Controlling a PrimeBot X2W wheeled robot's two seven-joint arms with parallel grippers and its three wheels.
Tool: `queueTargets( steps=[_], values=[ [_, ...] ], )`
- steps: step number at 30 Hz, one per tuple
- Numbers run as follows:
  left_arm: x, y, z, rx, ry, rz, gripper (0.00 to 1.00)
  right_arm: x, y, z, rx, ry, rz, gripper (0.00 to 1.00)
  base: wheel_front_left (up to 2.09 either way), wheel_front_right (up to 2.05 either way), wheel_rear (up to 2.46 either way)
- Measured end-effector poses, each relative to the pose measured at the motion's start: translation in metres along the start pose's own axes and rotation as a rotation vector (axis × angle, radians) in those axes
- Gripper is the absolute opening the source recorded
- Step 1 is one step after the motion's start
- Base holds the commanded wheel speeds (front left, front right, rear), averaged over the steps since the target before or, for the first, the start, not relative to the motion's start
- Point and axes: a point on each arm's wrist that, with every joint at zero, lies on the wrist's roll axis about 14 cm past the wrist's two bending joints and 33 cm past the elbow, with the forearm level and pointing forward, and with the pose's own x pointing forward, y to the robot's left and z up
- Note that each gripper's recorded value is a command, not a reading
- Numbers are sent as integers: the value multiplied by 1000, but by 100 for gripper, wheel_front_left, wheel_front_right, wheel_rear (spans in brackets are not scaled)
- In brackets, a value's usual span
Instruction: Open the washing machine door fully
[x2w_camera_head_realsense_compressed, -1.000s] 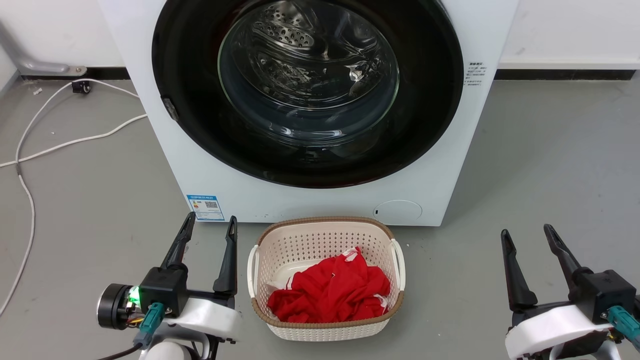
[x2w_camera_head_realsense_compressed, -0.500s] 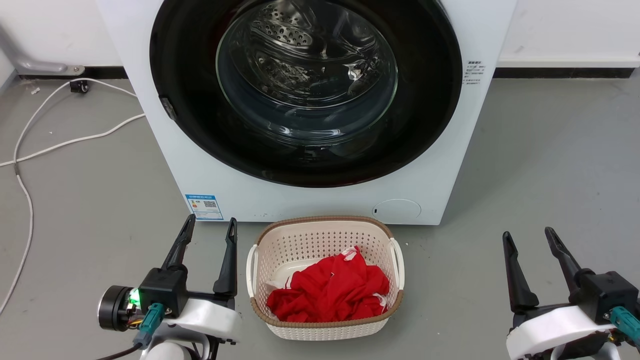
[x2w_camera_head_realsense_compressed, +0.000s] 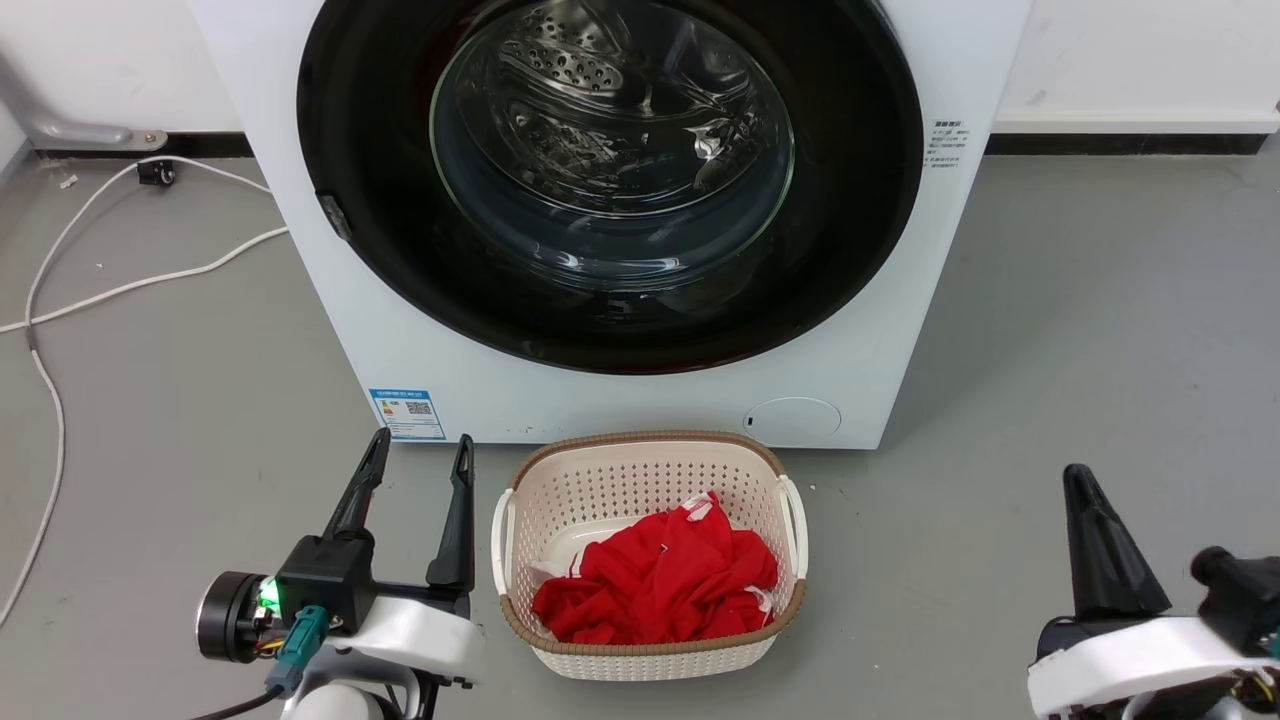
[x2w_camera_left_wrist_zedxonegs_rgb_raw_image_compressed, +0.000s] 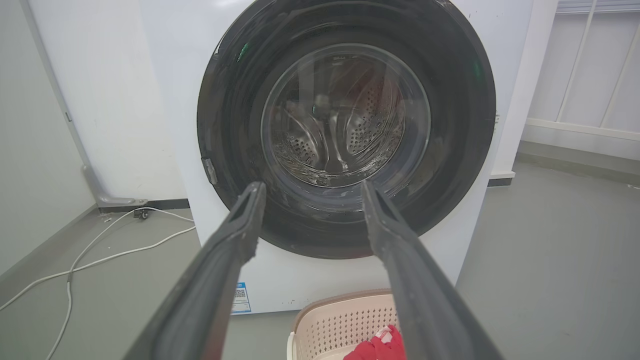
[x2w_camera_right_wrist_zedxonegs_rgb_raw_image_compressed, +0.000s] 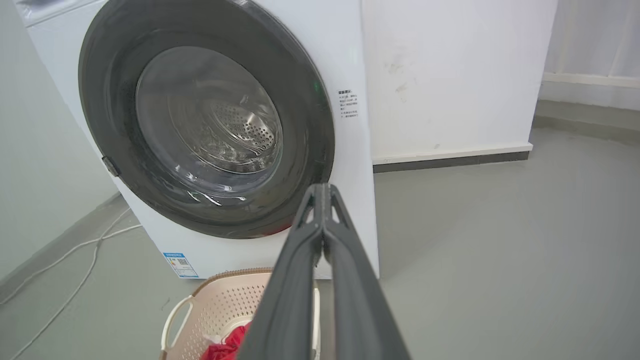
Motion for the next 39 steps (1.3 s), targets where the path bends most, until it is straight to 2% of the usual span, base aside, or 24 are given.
queueTargets(
  steps=[8,11,17,21,27,31,34,39],
  values=[
    [-1,0,0,-3,-1,3,100,0,-21,5,409,-102,-94,0,0,0,0],
    [-1,0,0,-3,0,2,100,1,-29,11,598,-157,-130,0,0,0,0],
    [2,-1,-4,-7,8,-1,100,11,-42,20,1092,-273,-186,0,0,0,0],
    [7,-2,-6,-9,12,-4,100,23,-51,31,1273,-339,-193,0,0,0,0],
    [17,-2,-8,-11,10,-6,100,56,-67,53,1433,-422,-170,0,0,0,0],
    [26,-2,-10,-13,6,-9,100,87,-84,71,1481,-457,-144,0,0,0,0],
    [34,-2,-10,-11,1,-14,100,113,-97,85,1475,-457,-124,0,0,0,0],
    [43,1,-12,-6,-2,-15,100,160,-96,111,1400,-405,-60,0,0,0,0]
  ],
)
